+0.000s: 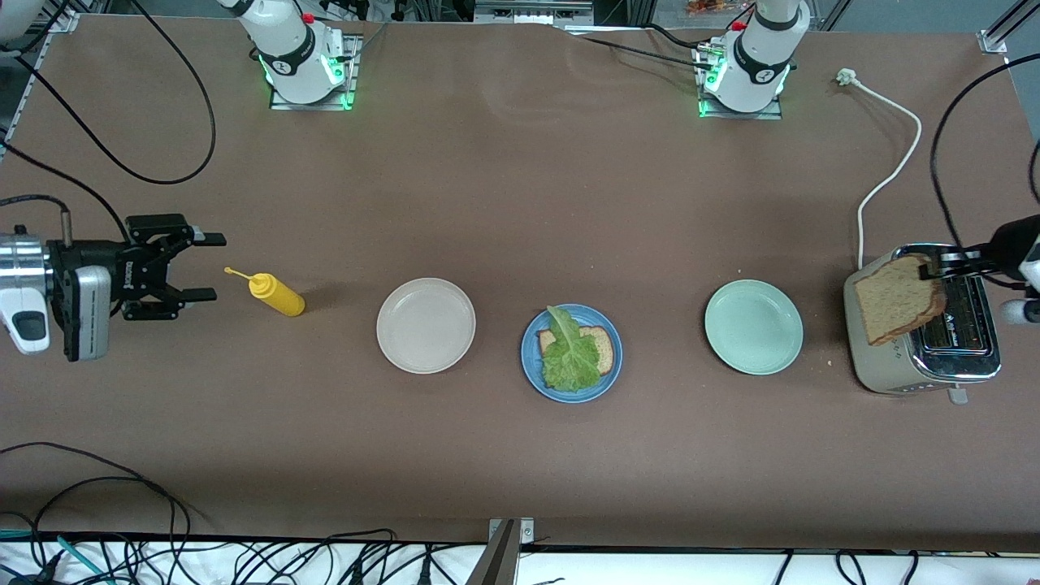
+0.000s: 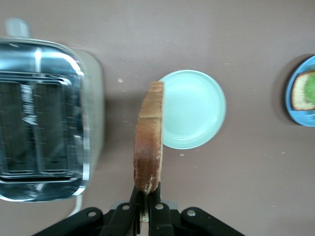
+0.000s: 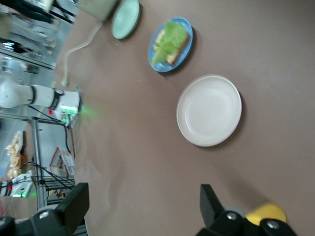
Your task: Make sandwich in blue plate with both arms
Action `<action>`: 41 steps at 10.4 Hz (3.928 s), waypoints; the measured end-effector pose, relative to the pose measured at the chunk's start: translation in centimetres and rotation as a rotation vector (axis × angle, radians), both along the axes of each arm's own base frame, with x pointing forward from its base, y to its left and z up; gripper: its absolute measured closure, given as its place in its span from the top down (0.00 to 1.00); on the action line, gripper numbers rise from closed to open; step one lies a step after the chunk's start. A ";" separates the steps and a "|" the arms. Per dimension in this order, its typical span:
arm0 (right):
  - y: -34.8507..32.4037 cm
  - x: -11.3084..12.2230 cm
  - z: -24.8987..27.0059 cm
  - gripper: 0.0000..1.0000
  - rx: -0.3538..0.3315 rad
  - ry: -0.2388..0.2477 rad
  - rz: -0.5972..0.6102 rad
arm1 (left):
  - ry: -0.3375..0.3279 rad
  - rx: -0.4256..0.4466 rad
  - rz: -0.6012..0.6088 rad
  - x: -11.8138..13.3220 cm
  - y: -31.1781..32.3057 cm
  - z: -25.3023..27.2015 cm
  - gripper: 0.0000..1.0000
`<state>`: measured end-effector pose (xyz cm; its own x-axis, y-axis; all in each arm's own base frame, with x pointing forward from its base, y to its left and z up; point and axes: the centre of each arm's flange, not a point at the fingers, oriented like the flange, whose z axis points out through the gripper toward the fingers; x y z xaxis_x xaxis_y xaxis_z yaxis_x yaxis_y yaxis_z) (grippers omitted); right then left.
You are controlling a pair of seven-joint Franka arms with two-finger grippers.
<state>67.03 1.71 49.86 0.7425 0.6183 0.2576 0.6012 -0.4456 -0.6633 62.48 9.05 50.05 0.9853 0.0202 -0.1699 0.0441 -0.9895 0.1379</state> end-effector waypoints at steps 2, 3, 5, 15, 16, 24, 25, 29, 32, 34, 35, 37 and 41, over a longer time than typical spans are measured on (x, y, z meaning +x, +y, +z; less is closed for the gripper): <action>1.3 -1.6 3.4 1.00 -0.190 0.042 -0.055 | 0.032 -0.119 0.057 0.1 -4.0 -1.3 0.08; 1.8 -2.4 4.8 1.00 -0.295 0.048 -0.081 | 0.055 -0.198 0.074 -0.1 -5.3 -2.3 0.08; 1.6 -3.6 6.8 1.00 -0.508 0.051 -0.154 | 0.099 -0.337 0.093 -0.3 -8.7 -4.1 0.08; 3.6 -7.7 7.0 0.98 -0.888 -0.008 -0.432 | 0.240 -0.696 0.207 0.8 -29.1 -16.3 0.08; 4.3 -8.6 7.1 0.95 -0.907 -0.009 -0.451 | 0.251 -0.705 0.212 0.7 -30.3 -17.2 0.08; 3.7 -9.8 8.5 1.00 -0.856 -0.014 -0.547 | 0.164 -0.788 0.243 1.8 -32.6 -23.6 0.08; 3.3 -9.7 8.7 1.00 -0.853 -0.019 -0.559 | 0.150 -0.792 0.241 1.9 -32.9 -23.8 0.08; 1.2 -9.4 10.0 1.00 -0.902 -0.039 -0.656 | 0.100 -0.802 0.169 2.2 -33.2 -24.8 0.08; 0.6 -9.3 11.0 1.00 -0.949 -0.078 -0.679 | 0.074 -0.806 0.117 2.1 -32.8 -26.5 0.08; 0.5 -9.2 10.9 1.00 -0.957 -0.083 -0.679 | 0.074 -0.804 0.105 2.0 -32.6 -27.6 0.11; 0.6 -9.0 10.6 1.00 -0.959 -0.079 -0.677 | 0.075 -0.802 0.104 2.0 -32.4 -28.2 0.11; 1.1 -8.7 10.2 1.00 -0.954 -0.089 -0.672 | 0.068 -0.799 0.110 2.2 -31.4 -29.1 0.30; 1.5 -7.9 9.2 1.00 -0.950 -0.097 -0.670 | 0.033 -0.806 0.085 2.7 -29.4 -30.3 0.78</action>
<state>59.17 3.23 59.03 0.9961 0.0848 -0.0249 0.0875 -0.9858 0.1431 65.16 -20.32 19.73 0.9802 -0.0464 -0.1927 0.1308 -0.5792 0.8046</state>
